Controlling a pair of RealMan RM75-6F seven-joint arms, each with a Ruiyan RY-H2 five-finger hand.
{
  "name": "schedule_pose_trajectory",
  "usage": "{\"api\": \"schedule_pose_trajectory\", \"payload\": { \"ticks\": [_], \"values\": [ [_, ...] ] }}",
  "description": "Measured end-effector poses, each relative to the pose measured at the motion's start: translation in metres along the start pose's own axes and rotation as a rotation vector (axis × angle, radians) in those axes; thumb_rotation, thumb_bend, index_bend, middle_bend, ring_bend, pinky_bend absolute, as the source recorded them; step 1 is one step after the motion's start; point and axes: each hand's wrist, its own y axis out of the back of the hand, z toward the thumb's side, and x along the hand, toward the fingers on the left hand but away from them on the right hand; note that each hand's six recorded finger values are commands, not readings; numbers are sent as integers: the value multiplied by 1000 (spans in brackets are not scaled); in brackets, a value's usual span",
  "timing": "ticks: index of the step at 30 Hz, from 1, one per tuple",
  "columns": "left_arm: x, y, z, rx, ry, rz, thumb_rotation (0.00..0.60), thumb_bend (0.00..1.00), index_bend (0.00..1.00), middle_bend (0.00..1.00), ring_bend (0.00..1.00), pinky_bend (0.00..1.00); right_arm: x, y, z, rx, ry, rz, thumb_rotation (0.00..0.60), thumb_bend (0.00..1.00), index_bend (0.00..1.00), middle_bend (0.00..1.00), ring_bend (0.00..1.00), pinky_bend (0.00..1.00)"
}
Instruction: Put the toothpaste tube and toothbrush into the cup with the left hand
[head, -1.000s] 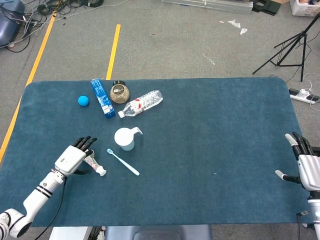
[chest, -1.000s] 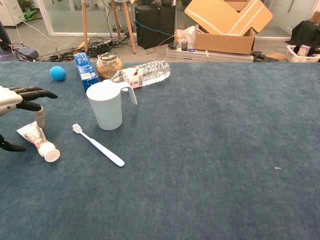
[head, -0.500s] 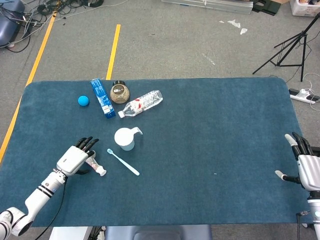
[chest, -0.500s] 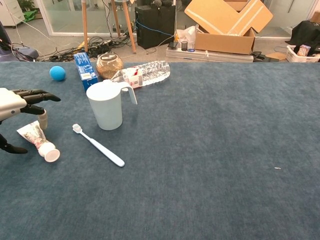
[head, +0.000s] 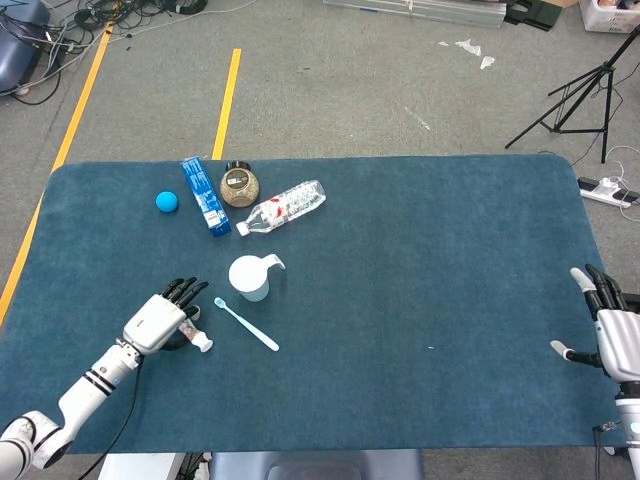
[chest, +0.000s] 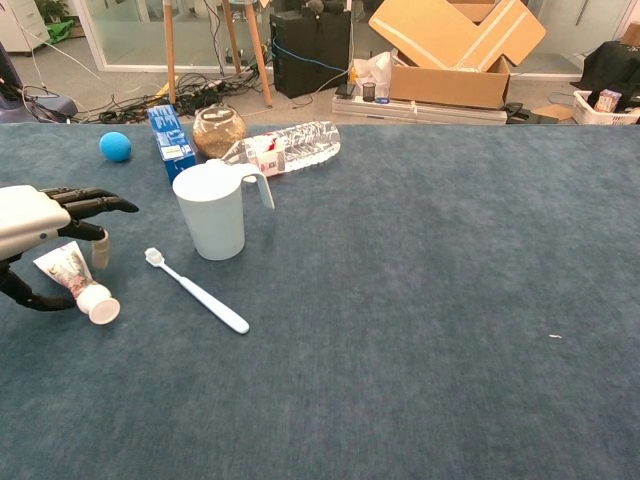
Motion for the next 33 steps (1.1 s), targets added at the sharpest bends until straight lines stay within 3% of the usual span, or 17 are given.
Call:
{"api": "schedule_pose_trajectory", "payload": {
  "ticks": [6,19,27,33],
  "values": [
    [4,-2,1,8,3,-6,600,381,481,84,22,128,0,0,0,-3,1,-1,600,0,0,0,0,601],
    [9,-6,4,16,-1,-24,600,414,498,85,22,128,1,1,0,-10,2,-4,600,0,0,0,0,601],
    [11,-4,5,-25,20,6,600,416,734,85,22,134,1,2,0,-12,2,-6,600,0,0,0,0,601],
    [10,0,0,-127,73,13,600,416,771,85,22,133,1,2,0,-15,5,-7,600,0,0,0,0,601]
  ]
}}
